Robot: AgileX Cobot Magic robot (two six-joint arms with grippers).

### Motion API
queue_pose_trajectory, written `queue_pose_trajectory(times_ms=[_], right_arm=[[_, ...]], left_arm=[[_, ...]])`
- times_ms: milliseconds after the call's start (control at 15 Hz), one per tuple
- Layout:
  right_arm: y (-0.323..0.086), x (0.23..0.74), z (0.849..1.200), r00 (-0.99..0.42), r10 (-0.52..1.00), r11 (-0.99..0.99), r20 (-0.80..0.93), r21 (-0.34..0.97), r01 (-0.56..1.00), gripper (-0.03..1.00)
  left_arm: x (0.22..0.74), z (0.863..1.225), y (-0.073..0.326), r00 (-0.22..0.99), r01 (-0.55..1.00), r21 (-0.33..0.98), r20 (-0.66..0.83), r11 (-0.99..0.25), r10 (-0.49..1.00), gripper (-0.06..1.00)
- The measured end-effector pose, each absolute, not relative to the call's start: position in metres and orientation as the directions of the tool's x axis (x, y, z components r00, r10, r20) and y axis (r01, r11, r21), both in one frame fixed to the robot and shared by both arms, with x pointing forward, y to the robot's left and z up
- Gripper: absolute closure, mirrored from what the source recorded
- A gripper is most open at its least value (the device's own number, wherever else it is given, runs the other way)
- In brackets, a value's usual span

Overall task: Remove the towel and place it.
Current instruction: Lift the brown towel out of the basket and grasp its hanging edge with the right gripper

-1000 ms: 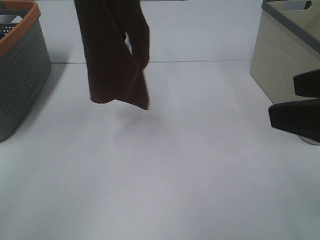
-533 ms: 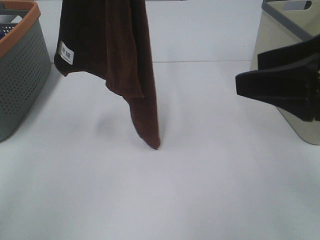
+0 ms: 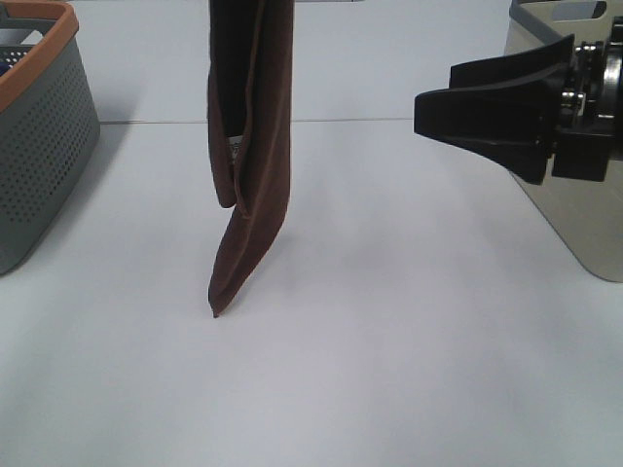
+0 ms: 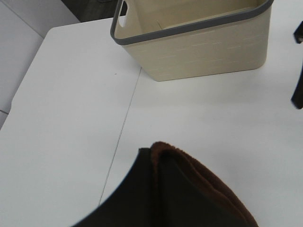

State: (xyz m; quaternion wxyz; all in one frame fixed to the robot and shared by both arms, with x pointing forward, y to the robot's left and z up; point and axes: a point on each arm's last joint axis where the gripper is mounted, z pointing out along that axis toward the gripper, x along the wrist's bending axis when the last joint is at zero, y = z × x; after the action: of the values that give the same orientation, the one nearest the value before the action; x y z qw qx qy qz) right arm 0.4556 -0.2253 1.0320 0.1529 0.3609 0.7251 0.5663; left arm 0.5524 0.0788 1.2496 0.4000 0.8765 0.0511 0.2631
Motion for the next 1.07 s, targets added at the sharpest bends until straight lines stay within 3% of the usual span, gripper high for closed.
queue_pose_trajectory(times_ms=[533, 800, 1067], right_arm=[[-0.212, 0.480, 1.014, -0.761, 0.561, 0.059, 0.326, 0.901, 0.429, 0.34], [-0.208, 0.487, 1.022, -0.768, 0.572, 0.076, 0.286, 0.914, 0.398, 0.36], [-0.176, 0.502, 1.022, -0.732, 0.671, 0.233, 0.121, 0.902, 0.363, 0.36]], left_arm=[[0.567, 1.241, 0.058, 0.822, -0.145, 0.763, 0.447, -0.630, 0.353, 0.94], [0.575, 1.235, 0.055, 0.812, -0.142, 0.764, 0.454, -0.629, 0.368, 0.94], [0.580, 1.230, 0.053, 0.805, -0.141, 0.761, 0.461, -0.633, 0.374, 0.94]])
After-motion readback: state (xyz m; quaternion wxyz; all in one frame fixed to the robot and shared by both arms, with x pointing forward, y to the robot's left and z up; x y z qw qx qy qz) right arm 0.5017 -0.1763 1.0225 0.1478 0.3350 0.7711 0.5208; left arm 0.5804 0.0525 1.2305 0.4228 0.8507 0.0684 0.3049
